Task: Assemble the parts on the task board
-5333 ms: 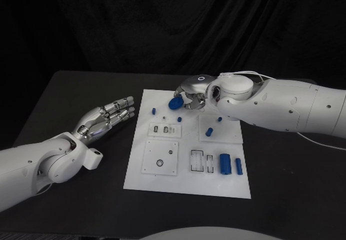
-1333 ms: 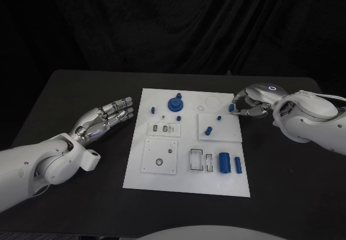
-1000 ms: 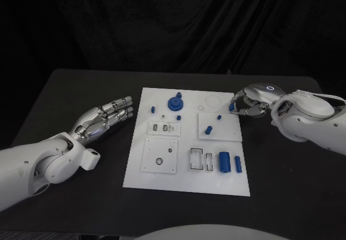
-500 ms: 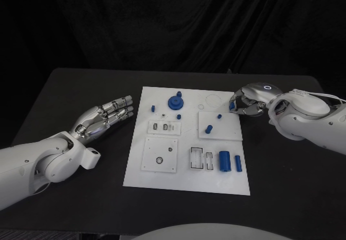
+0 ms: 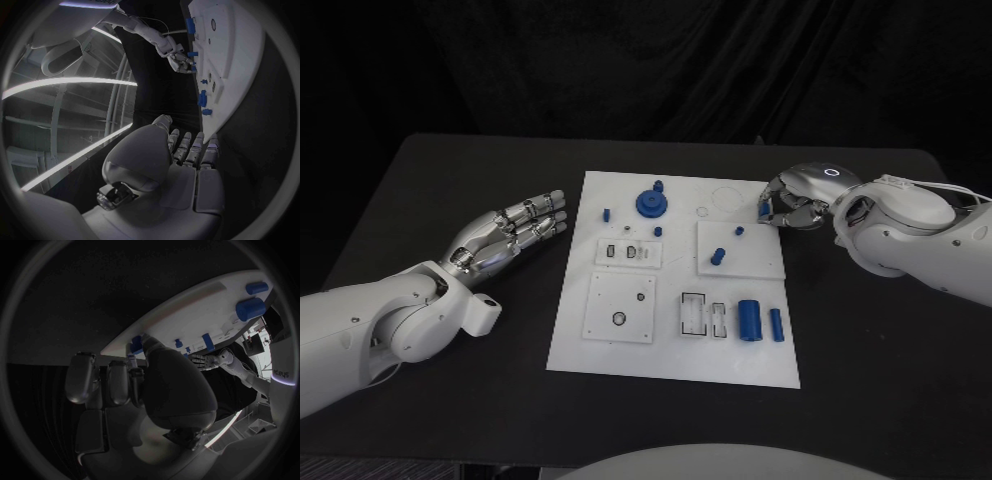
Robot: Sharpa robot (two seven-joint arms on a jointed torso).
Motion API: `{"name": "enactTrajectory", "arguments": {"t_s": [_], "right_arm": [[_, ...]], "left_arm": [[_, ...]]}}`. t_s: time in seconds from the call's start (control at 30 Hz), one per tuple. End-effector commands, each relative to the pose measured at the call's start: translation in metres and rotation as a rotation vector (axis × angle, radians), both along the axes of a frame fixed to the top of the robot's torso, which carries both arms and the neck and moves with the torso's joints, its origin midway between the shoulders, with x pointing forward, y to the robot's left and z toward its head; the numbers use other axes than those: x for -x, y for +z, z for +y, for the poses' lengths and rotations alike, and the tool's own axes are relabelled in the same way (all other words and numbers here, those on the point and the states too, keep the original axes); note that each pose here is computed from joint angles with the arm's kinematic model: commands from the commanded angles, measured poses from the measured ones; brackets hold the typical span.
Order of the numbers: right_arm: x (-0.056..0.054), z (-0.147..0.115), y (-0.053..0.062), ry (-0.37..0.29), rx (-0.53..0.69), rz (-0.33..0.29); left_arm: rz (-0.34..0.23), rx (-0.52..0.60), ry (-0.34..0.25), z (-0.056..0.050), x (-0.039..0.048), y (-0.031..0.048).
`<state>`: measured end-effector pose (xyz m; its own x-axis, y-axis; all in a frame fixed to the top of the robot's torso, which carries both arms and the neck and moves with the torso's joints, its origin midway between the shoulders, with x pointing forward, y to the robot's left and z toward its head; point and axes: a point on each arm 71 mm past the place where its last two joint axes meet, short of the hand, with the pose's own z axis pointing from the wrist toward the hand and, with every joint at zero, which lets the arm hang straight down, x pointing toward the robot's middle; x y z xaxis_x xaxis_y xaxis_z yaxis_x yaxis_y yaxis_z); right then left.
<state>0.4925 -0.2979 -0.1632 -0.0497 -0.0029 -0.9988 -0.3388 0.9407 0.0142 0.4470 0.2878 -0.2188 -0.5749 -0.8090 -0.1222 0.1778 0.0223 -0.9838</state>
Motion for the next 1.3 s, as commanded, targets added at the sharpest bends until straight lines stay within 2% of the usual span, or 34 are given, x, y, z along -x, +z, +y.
{"name": "enactTrajectory", "arguments": {"t_s": [0.03,0.3,0.43,0.53,0.7,0.8,0.9,0.97,1.07,1.2,1.3], "right_arm": [[0.000,-0.001,-0.003,-0.012,0.008,0.010],[0.002,0.001,0.000,-0.004,-0.014,-0.023],[0.007,0.004,0.006,0.008,-0.046,-0.063],[0.009,0.009,0.015,0.024,-0.062,-0.089],[0.013,0.033,0.040,0.091,-0.093,-0.134],[0.020,0.056,0.050,0.154,-0.110,-0.142],[0.028,0.088,0.054,0.242,-0.125,-0.135],[0.033,0.108,0.053,0.295,-0.134,-0.124],[0.041,0.132,0.046,0.356,-0.143,-0.098],[0.048,0.161,0.030,0.418,-0.126,-0.061],[0.051,0.175,0.018,0.440,-0.099,-0.045]], "left_arm": [[-0.149,0.119,-0.036,-0.001,0.0039,0.0127],[-0.146,0.117,-0.035,0.000,0.0036,0.0120],[-0.146,0.117,-0.033,0.000,0.0039,0.0118],[-0.146,0.117,-0.033,0.000,0.0040,0.0118],[-0.146,0.116,-0.032,0.000,0.0040,0.0117],[-0.146,0.116,-0.033,-0.001,0.0039,0.0117],[-0.146,0.118,-0.036,-0.003,0.0035,0.0115],[-0.145,0.119,-0.039,-0.003,0.0034,0.0114],[-0.145,0.119,-0.039,-0.004,0.0035,0.0115],[-0.144,0.118,-0.038,-0.004,0.0040,0.0116],[-0.143,0.118,-0.038,-0.004,0.0041,0.0116]]}}
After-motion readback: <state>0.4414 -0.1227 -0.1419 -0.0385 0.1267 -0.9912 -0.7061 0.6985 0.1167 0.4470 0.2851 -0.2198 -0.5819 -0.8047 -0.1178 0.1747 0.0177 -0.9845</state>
